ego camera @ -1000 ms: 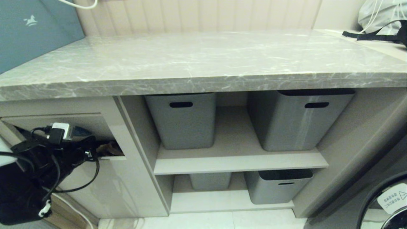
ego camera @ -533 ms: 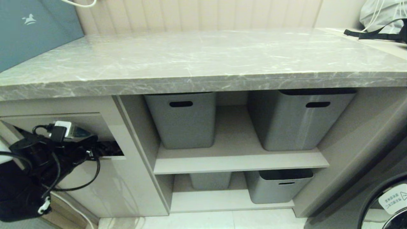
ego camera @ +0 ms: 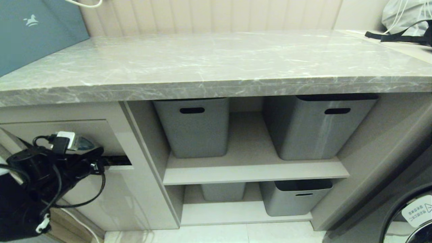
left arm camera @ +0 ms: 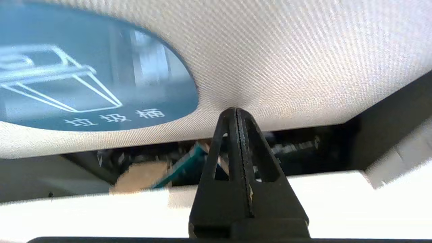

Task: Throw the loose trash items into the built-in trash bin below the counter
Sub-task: Put the garbage in the trash can

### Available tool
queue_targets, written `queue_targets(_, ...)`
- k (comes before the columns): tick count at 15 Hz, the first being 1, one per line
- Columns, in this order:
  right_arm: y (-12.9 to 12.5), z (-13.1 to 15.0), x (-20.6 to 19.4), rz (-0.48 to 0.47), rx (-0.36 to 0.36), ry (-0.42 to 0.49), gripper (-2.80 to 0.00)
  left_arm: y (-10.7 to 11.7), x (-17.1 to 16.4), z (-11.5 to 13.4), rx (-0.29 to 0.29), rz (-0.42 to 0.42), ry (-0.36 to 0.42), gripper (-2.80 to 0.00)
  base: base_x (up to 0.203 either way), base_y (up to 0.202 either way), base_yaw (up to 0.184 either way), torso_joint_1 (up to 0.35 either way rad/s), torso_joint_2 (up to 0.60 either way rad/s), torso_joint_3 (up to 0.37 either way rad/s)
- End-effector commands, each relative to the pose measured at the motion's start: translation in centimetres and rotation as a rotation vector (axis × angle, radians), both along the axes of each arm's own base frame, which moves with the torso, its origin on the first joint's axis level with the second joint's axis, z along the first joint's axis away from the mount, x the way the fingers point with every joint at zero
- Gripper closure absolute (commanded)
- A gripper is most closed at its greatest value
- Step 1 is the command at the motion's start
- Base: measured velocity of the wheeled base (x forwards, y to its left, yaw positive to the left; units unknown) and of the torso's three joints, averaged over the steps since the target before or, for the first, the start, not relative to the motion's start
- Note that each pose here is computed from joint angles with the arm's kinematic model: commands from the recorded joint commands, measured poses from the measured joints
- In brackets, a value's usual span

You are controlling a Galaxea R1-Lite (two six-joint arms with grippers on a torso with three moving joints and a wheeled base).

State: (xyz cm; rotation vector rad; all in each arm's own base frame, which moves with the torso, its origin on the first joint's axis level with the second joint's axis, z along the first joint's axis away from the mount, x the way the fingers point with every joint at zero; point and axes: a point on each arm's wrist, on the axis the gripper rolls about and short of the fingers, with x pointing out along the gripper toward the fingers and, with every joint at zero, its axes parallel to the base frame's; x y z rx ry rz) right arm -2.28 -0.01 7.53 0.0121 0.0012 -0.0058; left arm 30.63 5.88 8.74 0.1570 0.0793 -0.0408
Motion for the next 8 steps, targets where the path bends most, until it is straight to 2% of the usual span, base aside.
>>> queue_targets(1,0.0,0.0,0.0,0.000,0.000,0.000,0.00,-0.2,-1.0,0.4,0.001,-0.002,-0.002,0.00,0.000,0.000,0.000,0.000,0.00,0.000)
queue_targets(4,0.0,0.0,0.0,0.000,0.000,0.000,0.00,-0.6,-3.2,1.2,0.000,0.001,0.002,0.00,0.000,0.000,0.000,0.000,0.00,0.000)
queue_targets(8,0.0,0.0,0.0,0.000,0.000,0.000,0.00,-1.5,-7.5,1.0,-0.014,0.001,0.067,0.00,0.000,0.000,0.000,0.000,0.00,0.000)
